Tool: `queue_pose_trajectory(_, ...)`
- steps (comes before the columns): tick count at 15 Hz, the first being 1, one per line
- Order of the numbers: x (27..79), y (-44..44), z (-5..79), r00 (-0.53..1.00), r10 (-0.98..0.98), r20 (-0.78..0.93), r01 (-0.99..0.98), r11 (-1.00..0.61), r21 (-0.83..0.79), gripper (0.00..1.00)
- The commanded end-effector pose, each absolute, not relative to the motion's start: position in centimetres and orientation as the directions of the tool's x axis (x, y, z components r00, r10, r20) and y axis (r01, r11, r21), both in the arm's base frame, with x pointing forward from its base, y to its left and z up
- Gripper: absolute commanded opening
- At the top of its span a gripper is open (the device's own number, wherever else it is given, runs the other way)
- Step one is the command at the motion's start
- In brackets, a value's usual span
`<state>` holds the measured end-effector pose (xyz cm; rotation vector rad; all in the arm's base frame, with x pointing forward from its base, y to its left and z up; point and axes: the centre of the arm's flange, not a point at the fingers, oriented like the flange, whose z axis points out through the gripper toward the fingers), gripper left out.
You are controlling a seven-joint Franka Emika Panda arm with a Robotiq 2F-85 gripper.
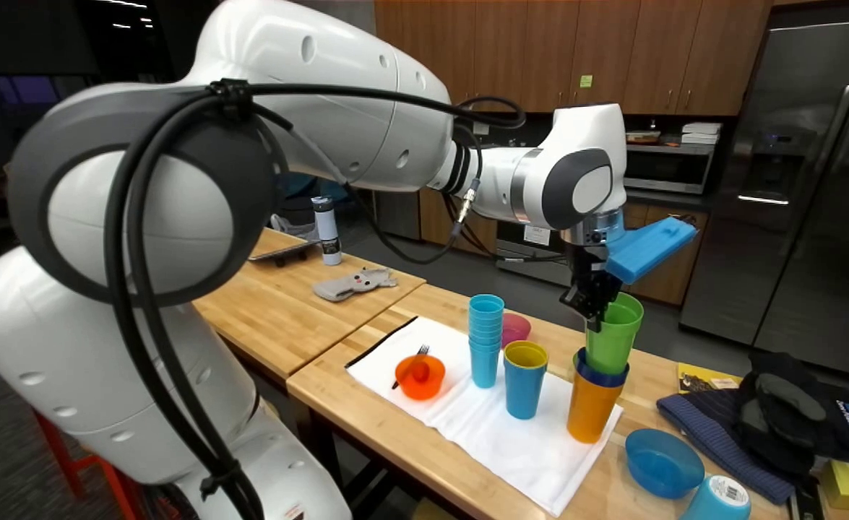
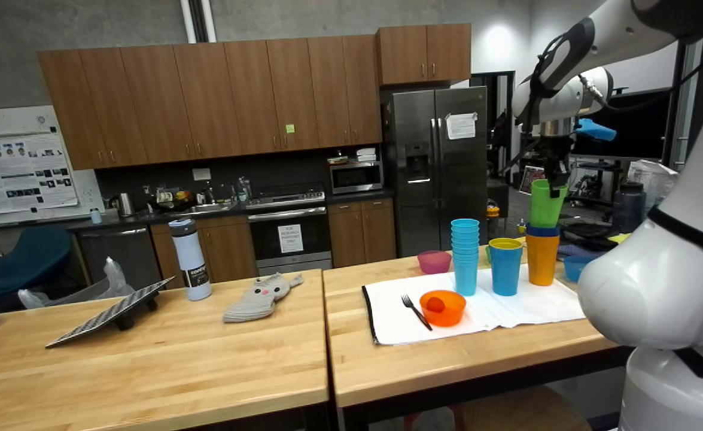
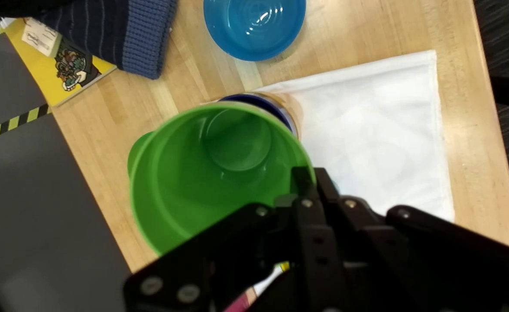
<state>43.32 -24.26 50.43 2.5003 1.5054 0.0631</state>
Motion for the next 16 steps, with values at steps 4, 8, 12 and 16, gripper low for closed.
queue_pose_trajectory(4, 42.5, -23.9, 52.4, 0.459, 0.886, -0.061, 0.868, -0.433, 0.243, 0.01)
queue_pose_trajectory(8, 42.6, -24.2, 52.9, 0.444, 0.895, -0.053, 0.875, -0.419, 0.243, 0.01)
queue_pose_trajectory(12, 42.2, -24.0, 53.5, 0.389, 0.921, -0.022, 0.900, -0.375, 0.224, 0.01)
queue_pose_trajectory(16, 41.4, -23.8, 54.4, 0.346, 0.938, 0.006, 0.917, -0.340, 0.207, 0.01)
